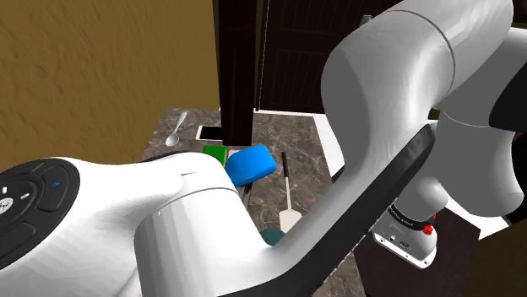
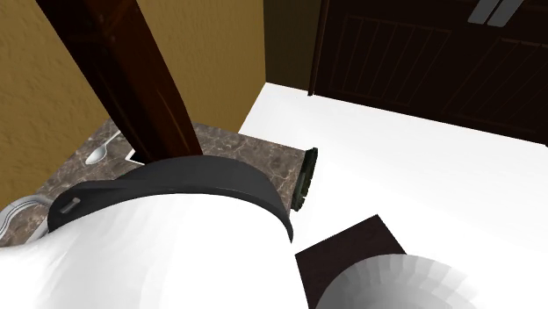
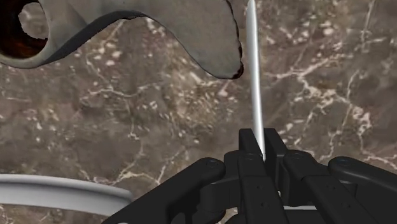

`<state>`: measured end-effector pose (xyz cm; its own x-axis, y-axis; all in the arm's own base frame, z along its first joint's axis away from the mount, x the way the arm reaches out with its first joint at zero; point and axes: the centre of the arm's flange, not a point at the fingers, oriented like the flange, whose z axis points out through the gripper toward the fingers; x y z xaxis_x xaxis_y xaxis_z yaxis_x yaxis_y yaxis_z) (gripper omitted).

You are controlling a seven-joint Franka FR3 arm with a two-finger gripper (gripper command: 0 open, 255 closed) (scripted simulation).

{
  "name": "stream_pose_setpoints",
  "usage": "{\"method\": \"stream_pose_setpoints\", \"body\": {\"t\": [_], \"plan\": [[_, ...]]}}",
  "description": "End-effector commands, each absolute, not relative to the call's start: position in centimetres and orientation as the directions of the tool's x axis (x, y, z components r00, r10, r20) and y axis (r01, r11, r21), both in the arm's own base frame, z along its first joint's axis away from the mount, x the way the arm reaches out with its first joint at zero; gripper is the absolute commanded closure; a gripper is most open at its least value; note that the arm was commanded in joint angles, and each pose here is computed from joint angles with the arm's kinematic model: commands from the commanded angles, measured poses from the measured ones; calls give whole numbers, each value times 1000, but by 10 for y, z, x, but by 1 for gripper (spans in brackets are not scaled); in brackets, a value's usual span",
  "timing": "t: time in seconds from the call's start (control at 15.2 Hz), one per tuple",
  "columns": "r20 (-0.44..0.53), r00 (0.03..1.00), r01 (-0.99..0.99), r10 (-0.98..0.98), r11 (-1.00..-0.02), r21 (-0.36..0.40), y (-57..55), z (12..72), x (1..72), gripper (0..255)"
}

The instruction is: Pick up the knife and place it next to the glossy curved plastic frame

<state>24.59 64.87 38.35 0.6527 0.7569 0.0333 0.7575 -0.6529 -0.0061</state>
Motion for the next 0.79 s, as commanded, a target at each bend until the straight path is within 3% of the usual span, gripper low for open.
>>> {"method": "stream_pose_setpoints", "body": {"t": [0.0, 0.73], "plan": [[29, 653, 758, 757, -653, -5, 649, 371, 245, 255], [29, 653, 758, 757, -653, -5, 649, 345, 245, 255]]}}
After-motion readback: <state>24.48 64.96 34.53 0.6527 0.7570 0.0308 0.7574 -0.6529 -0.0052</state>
